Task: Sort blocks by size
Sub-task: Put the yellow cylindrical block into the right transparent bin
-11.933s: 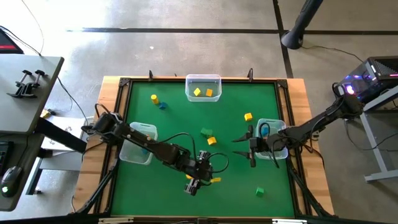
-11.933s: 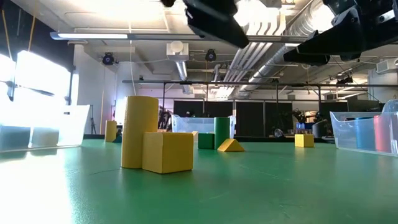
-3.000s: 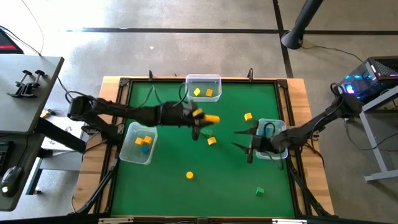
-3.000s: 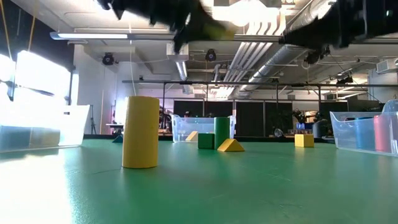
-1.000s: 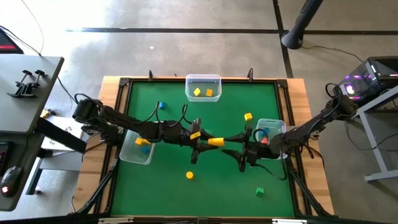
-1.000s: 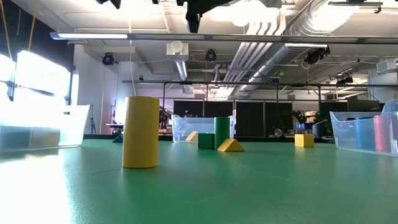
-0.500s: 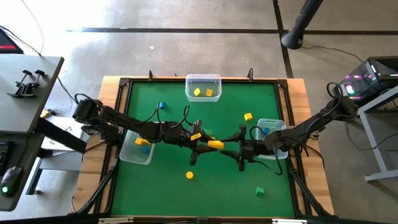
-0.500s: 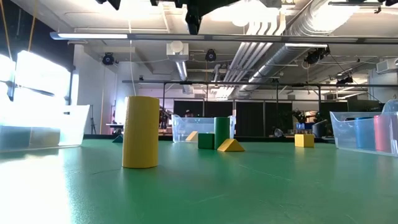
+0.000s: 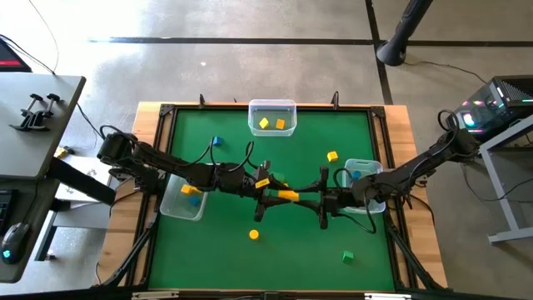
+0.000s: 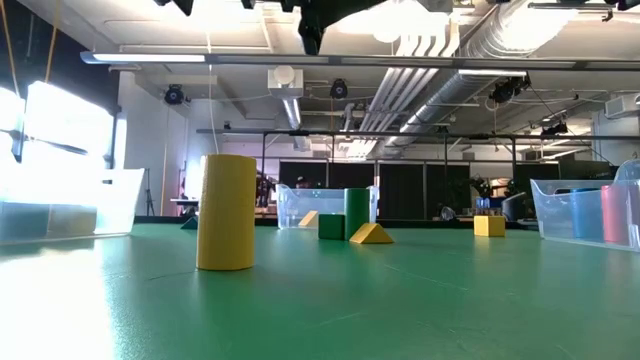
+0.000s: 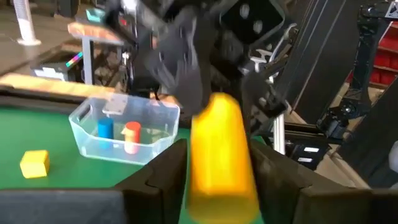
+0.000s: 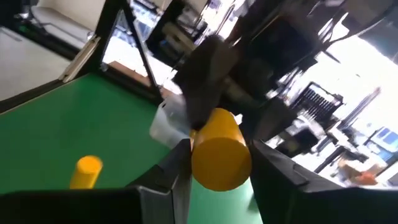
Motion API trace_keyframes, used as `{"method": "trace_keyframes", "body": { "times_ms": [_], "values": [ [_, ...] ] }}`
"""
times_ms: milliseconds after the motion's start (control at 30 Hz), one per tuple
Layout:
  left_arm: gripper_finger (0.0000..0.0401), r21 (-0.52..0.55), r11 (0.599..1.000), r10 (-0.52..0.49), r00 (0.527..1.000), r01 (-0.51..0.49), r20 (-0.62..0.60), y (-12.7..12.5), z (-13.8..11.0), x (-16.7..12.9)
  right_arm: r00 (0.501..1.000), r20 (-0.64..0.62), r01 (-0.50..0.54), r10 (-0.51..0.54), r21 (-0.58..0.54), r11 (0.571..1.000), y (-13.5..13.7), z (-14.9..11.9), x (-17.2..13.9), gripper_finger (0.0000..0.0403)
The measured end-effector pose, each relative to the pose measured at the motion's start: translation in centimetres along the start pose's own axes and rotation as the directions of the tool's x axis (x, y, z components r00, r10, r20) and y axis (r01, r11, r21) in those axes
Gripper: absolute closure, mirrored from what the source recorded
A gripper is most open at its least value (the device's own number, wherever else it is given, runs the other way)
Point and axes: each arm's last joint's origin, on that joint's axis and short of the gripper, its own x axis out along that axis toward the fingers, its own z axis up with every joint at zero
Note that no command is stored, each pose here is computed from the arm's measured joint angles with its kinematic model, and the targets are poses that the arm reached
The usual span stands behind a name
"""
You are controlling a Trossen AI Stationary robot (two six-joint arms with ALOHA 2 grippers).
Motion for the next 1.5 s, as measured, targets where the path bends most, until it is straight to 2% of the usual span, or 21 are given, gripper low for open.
{"method": "trace_keyframes", "body": {
  "times_ms": [133,267,333,433,500,567,700,833,1000,1200,1333,1433,1500],
  "values": [
    [0.0226,0.028,0.999,0.036,0.999,-0.036,0.008,0.1,0.2,-0.1,0.995,-0.077,-0.053,0.056,0.036,0.998,0.5,-0.8,-0.1,0.0276],
    [0.0221,0.05,0.996,0.075,0.997,-0.074,-0.025,0.2,0.7,-0.9,0.977,-0.186,-0.086,0.102,0.094,0.992,0.5,-1.5,-0.7,0.0276],
    [0.0221,0.055,0.992,0.119,0.992,-0.117,-0.036,0.3,1.0,-1.4,0.959,-0.253,-0.099,0.127,0.12,0.988,0.1,-1.1,-1.0,0.0276],
    [0.0221,0.069,0.975,0.215,0.975,-0.212,-0.054,0.3,1.2,-2.0,0.904,-0.397,-0.104,0.156,0.149,0.983,-1.1,0.3,-1.9,0.0276],
    [0.0222,0.085,0.956,0.286,0.956,-0.28,-0.062,0.4,1.1,-2.2,0.835,-0.531,-0.073,0.142,0.15,0.986,-2.4,1.4,-2.6,0.0276],
    [0.0223,0.115,0.936,0.343,0.936,-0.334,-0.076,0.3,0.8,-2.3,0.737,-0.661,-0.035,0.138,0.166,0.985,-4.1,2.6,-3.6,0.0276],
    [0.0224,0.153,0.91,0.403,0.909,-0.385,-0.107,0.1,0.2,-2.5,0.488,-0.848,0.063,0.206,0.27,0.961,-8.0,3.4,-5.9,0.0276],
    [0.0224,0.174,0.898,0.427,0.894,-0.403,-0.136,-0.5,-0.3,-2.7,0.26,-0.933,0.203,0.249,0.305,0.93,-10.8,1.9,-7.8,0.0276],
    [0.0224,0.21,0.895,0.429,0.889,-0.394,-0.163,-1.6,-1.4,-2.5,0.148,-0.924,0.286,0.353,0.381,0.879,-11.6,-1.1,-8.9,0.0276],
    [0.0224,0.272,0.877,0.45,0.875,-0.395,-0.179,-2.7,-2.3,-2.4,0.019,-0.925,0.406,0.379,0.353,0.843,-11.6,-4.5,-9.6,0.0276],
    [0.0224,0.311,0.864,0.463,0.867,-0.395,-0.184,-3.0,-3.0,-2.0,-0.044,-0.902,0.471,0.43,0.361,0.805,-11.1,-6.4,-10.1,0.0276],
    [0.0224,0.325,0.861,0.466,0.862,-0.391,-0.201,-3.0,-3.8,-1.6,-0.098,-0.889,0.507,0.446,0.341,0.792,-10.4,-8.2,-10.5,0.0276],
    [0.0224,0.329,0.86,0.468,0.859,-0.39,-0.206,-2.9,-4.1,-1.4,-0.117,-0.875,0.53,0.469,0.344,0.775,-9.7,-9.3,-10.7,0.0276]
  ]
}}
